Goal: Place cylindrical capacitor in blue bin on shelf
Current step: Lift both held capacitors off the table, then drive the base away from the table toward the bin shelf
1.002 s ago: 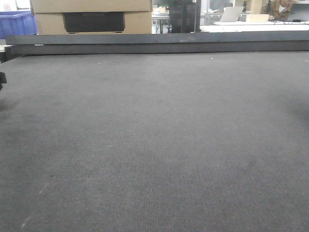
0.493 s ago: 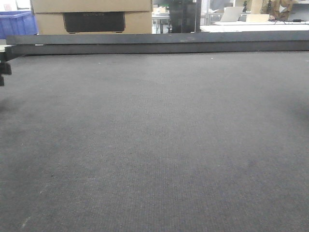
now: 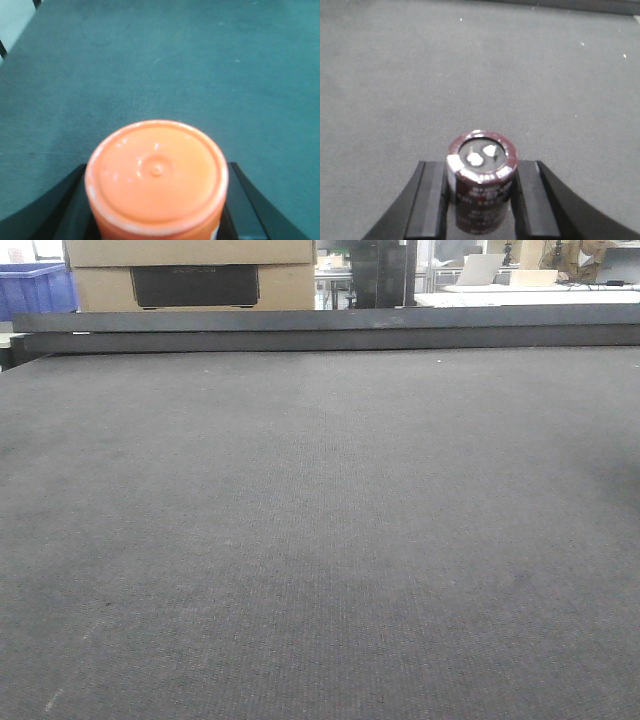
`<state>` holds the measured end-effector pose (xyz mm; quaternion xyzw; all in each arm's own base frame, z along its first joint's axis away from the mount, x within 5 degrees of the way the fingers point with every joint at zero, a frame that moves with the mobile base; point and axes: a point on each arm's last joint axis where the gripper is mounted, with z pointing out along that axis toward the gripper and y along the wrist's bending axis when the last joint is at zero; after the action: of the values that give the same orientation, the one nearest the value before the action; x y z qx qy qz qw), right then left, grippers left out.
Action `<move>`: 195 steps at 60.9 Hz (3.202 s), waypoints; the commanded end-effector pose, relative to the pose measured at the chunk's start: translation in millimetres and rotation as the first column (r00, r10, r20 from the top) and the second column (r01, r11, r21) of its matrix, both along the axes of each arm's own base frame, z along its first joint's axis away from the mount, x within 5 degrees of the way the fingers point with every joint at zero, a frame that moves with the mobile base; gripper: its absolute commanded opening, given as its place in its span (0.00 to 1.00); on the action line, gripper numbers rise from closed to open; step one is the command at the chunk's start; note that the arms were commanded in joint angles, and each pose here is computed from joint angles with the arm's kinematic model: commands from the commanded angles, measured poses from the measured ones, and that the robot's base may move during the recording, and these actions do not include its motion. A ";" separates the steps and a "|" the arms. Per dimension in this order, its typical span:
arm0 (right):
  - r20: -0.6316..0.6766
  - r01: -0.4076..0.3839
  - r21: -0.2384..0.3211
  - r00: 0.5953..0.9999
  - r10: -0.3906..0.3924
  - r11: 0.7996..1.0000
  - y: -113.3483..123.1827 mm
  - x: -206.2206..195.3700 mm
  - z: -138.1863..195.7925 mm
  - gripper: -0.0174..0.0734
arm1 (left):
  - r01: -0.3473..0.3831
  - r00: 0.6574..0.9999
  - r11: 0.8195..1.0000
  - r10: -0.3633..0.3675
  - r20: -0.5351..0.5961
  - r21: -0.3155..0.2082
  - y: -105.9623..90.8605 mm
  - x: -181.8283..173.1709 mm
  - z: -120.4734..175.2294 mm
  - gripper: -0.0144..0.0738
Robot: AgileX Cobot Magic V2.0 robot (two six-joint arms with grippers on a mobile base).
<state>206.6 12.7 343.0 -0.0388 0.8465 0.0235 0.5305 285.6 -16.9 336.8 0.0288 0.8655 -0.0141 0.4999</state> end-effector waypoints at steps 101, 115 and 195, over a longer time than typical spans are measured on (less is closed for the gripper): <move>0.217 -0.079 0.002 0.973 0.077 0.997 2.8 -99.8 72.5 0.01 | 0.054 0.978 0.997 -0.062 0.200 0.046 1.6 -142.0 96.2 0.04; 0.217 -0.079 0.002 0.973 0.077 0.997 2.8 -99.8 72.5 0.01 | 0.054 0.978 0.997 -0.062 0.200 0.046 1.6 -142.0 96.2 0.04; 0.224 -0.078 0.003 0.972 0.076 0.997 2.8 -99.7 73.1 0.01 | 0.051 0.961 0.998 -0.060 0.269 0.041 4.4 -164.4 105.8 0.04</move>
<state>107.7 15.7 412.4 -0.0693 0.7923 0.0477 0.6043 123.2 -11.8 439.4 0.0610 0.7965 -0.0063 0.6015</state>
